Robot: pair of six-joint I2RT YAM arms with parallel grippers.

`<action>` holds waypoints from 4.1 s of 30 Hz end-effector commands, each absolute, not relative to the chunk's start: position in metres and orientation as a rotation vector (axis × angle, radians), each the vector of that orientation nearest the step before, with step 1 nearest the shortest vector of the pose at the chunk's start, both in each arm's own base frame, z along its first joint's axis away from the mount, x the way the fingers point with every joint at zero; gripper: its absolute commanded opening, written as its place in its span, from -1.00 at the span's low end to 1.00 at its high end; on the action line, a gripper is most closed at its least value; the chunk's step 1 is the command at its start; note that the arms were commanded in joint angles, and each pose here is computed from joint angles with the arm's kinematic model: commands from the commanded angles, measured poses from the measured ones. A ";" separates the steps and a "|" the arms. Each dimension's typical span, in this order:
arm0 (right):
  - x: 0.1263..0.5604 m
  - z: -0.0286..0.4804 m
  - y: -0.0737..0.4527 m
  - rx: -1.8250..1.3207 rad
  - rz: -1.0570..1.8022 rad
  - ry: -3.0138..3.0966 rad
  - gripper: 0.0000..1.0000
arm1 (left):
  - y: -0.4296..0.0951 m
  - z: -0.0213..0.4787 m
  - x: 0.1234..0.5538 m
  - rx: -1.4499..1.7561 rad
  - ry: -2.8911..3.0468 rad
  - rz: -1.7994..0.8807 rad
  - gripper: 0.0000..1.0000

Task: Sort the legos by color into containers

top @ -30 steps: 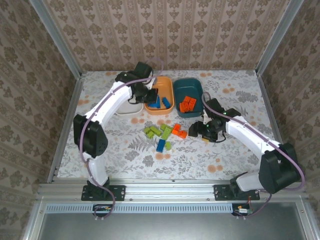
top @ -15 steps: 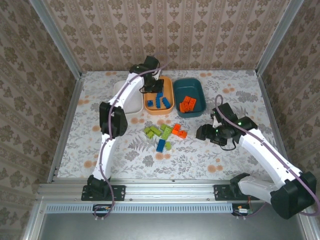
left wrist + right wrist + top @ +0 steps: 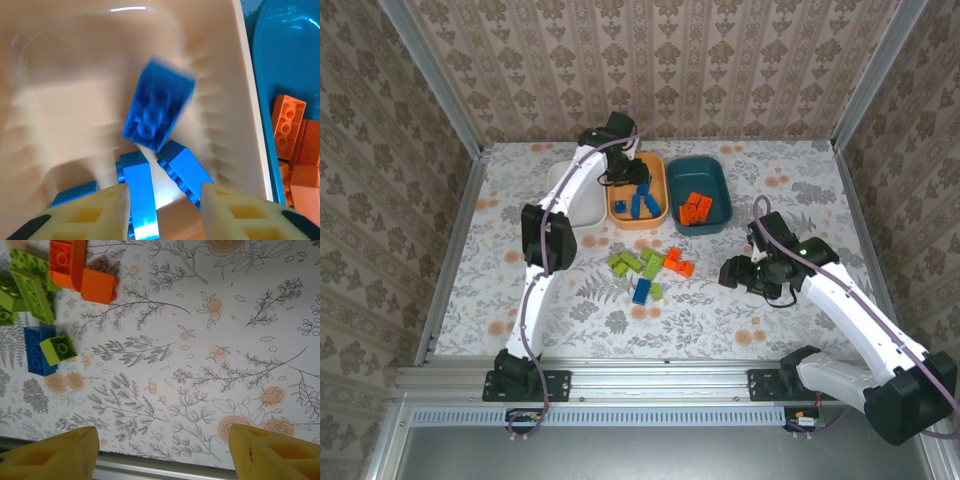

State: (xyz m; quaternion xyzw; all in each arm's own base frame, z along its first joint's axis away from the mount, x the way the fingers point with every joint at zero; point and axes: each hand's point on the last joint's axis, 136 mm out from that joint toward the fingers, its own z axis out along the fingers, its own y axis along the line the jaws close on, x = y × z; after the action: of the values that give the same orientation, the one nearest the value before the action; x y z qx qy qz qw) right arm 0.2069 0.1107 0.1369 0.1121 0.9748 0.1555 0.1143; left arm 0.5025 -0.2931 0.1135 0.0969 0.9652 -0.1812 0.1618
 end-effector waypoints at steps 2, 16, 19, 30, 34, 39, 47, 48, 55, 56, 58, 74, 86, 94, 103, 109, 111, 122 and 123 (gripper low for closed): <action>0.222 0.133 0.124 0.276 0.495 2.868 0.41 | -0.278 0.162 0.480 0.328 2.720 -0.470 0.02; 0.266 0.113 0.158 0.243 0.632 2.884 0.41 | -0.275 0.129 0.276 0.736 2.867 -0.263 0.15; 0.268 0.106 0.162 0.249 0.649 2.901 0.41 | -0.281 0.107 0.244 0.737 2.904 -0.273 0.26; 0.263 0.106 0.161 0.262 0.661 2.907 0.41 | -0.293 0.065 0.218 0.823 2.957 -0.219 0.26; 0.256 0.110 0.155 0.267 0.648 2.894 0.41 | -0.292 0.054 0.214 0.847 2.978 -0.218 0.23; 0.249 0.110 0.149 0.289 0.628 2.891 0.41 | -0.288 0.044 0.206 0.851 3.003 -0.234 0.19; 0.242 0.110 0.145 0.318 0.617 2.889 0.42 | -0.281 0.029 0.199 0.878 3.027 -0.221 0.12; 0.242 0.111 0.145 0.318 0.619 2.887 0.42 | -0.280 0.026 0.199 0.878 3.034 -0.216 0.11; 0.241 0.112 0.144 0.325 0.615 2.880 0.42 | -0.276 0.007 0.196 0.868 3.079 -0.186 -0.12; 0.240 0.112 0.143 0.325 0.614 2.882 0.42 | -0.277 0.007 0.195 0.862 3.083 -0.190 -0.23; 0.241 0.113 0.144 0.324 0.615 2.877 0.42 | -0.276 0.010 0.197 0.846 3.080 -0.195 -0.38; 0.258 0.108 0.156 0.347 0.680 2.858 0.42 | -0.249 0.141 0.246 0.475 2.905 -0.550 -0.61; 0.266 0.107 0.164 0.373 0.708 2.846 0.42 | -0.257 0.191 0.402 0.121 2.707 -0.772 -0.62; 0.257 0.117 0.146 0.357 0.603 2.822 0.42 | -0.258 0.172 0.464 0.115 2.730 -0.725 -0.62; 0.241 0.124 0.127 0.347 0.497 2.814 0.42 | -0.262 0.126 0.503 0.167 2.800 -0.618 -0.62; 0.231 0.128 0.116 0.346 0.437 2.814 0.43 | -0.259 0.102 0.513 0.137 2.828 -0.580 -0.61; 0.229 0.127 0.114 0.349 0.429 2.819 0.43 | -0.260 0.099 0.514 0.131 2.828 -0.590 -0.58; 0.233 0.123 0.119 0.338 0.442 2.840 0.43 | -0.262 0.105 0.514 0.125 2.819 -0.614 -0.07; 0.235 0.122 0.122 0.333 0.451 2.842 0.43 | -0.262 0.107 0.513 0.126 2.820 -0.611 -0.06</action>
State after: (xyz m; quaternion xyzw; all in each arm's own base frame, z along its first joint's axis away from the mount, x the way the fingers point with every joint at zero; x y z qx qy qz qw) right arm 0.2358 0.1197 0.1281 0.1244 0.9701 0.1606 0.1329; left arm 0.5135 -0.2678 0.0920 0.0444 0.9694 -0.2089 0.1210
